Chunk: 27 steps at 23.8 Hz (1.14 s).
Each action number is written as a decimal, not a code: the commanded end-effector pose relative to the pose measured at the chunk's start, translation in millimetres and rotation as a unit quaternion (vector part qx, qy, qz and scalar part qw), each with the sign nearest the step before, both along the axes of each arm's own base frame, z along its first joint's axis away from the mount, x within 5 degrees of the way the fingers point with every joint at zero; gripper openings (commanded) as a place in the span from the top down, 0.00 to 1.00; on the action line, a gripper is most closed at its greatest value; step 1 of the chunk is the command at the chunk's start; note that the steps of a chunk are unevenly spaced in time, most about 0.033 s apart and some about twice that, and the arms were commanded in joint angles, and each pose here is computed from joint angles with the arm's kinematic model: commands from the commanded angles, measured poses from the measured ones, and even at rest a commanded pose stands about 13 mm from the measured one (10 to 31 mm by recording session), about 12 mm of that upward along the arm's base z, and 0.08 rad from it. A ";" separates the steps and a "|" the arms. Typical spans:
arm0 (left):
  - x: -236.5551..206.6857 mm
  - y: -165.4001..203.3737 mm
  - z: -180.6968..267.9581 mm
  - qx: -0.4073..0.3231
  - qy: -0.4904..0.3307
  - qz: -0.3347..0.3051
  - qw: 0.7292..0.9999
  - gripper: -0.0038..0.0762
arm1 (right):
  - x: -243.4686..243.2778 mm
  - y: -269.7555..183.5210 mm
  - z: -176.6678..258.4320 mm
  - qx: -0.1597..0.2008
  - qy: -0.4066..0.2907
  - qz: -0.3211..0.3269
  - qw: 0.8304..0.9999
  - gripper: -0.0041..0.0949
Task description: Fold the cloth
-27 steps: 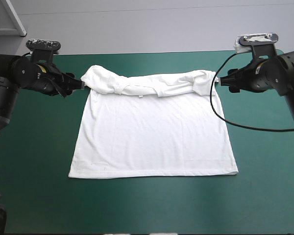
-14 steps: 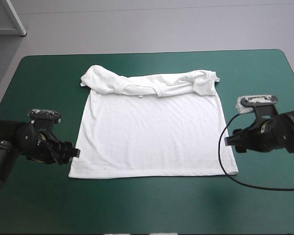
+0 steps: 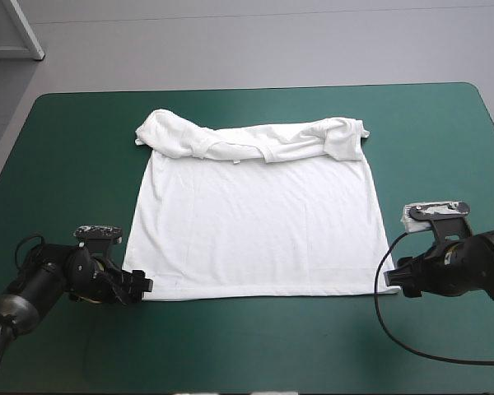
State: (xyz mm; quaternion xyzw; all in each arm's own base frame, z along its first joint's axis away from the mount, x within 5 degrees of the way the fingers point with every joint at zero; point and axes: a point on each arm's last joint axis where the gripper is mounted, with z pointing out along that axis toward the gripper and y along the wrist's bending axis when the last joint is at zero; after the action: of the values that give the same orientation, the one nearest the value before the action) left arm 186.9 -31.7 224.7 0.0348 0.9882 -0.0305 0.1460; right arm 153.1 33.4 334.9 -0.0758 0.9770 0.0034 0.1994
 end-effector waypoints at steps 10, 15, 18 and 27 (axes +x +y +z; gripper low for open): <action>27.9 -12.1 -36.0 -0.049 0.030 0.036 0.998 0.44 | 4.4 0.0 -0.1 0.005 -0.037 0.004 0.999 0.28; 14.4 -13.9 -54.2 -0.061 0.071 0.027 0.995 0.88 | 34.7 7.3 -24.2 0.001 -0.029 0.004 1.000 0.28; 3.7 -12.2 -63.7 -0.055 0.092 0.020 0.994 0.96 | 57.2 11.8 -48.1 -0.010 -0.001 -0.002 1.000 0.28; -0.9 -11.5 -64.5 -0.055 0.093 0.020 0.994 0.96 | 93.5 29.2 -123.1 0.016 0.097 -0.007 0.995 0.34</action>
State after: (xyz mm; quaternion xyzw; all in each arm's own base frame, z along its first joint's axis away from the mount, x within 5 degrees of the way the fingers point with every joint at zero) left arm 211.5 -40.5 188.9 0.0184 0.9795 -0.0750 0.1859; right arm 241.6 59.6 210.8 -0.0640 0.9937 0.0092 0.0920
